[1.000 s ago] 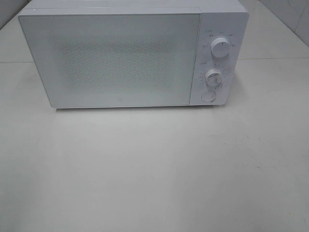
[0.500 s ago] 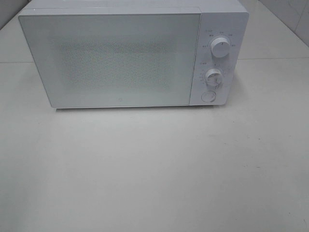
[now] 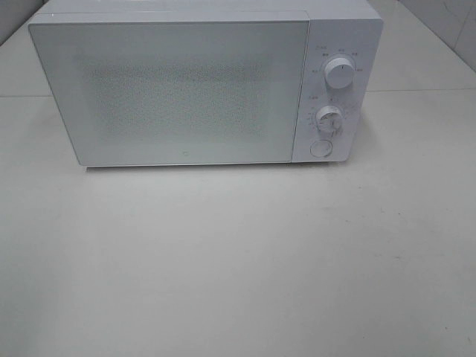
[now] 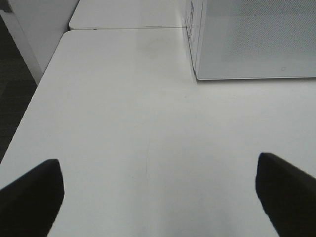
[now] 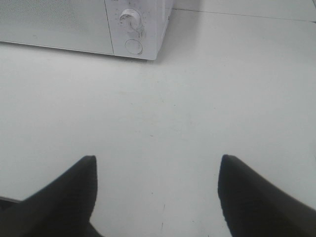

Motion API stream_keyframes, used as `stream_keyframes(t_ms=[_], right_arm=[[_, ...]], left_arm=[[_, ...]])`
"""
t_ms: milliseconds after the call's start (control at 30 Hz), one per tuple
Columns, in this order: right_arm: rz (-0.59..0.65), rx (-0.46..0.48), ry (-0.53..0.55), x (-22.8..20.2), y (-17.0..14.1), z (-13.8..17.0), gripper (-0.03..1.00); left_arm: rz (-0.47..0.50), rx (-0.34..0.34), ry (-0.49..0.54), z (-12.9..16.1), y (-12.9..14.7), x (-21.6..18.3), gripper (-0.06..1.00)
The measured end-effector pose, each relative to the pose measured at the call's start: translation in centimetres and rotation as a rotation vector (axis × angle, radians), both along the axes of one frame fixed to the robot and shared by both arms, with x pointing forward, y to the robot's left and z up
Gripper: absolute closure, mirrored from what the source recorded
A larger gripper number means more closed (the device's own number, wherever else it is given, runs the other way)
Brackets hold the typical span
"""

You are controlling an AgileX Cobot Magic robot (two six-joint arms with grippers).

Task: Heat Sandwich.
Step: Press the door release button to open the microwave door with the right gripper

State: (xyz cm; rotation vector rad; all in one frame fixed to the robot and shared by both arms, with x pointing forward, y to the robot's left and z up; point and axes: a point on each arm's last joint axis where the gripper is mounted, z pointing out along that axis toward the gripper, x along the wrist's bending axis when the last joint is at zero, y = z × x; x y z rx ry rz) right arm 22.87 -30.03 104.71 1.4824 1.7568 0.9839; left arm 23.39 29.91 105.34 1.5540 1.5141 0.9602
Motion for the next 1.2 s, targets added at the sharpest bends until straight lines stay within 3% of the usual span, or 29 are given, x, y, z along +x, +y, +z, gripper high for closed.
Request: stream_keyframes(t_ms=[233, 367, 500, 733, 1200], right_arm=[[0.0, 0.0, 0.0, 0.0, 0.0, 0.0, 0.27], [0.0, 0.0, 0.0, 0.0, 0.0, 0.0, 0.18], [0.0, 0.002, -0.009, 0.1, 0.0, 0.3, 0.15], [0.0, 0.005, -0.031, 1.9, 0.3, 1.8, 0.15], [-0.016, 0.02, 0.034, 8.2, 1.4, 2.5, 0.18]], left_arm=[[0.0, 0.0, 0.0, 0.0, 0.0, 0.0, -0.05], [0.0, 0.0, 0.0, 0.0, 0.0, 0.0, -0.05], [0.0, 0.0, 0.0, 0.0, 0.0, 0.0, -0.05], [0.0, 0.0, 0.0, 0.0, 0.0, 0.0, -0.05], [0.0, 0.0, 0.0, 0.0, 0.0, 0.0, -0.05]])
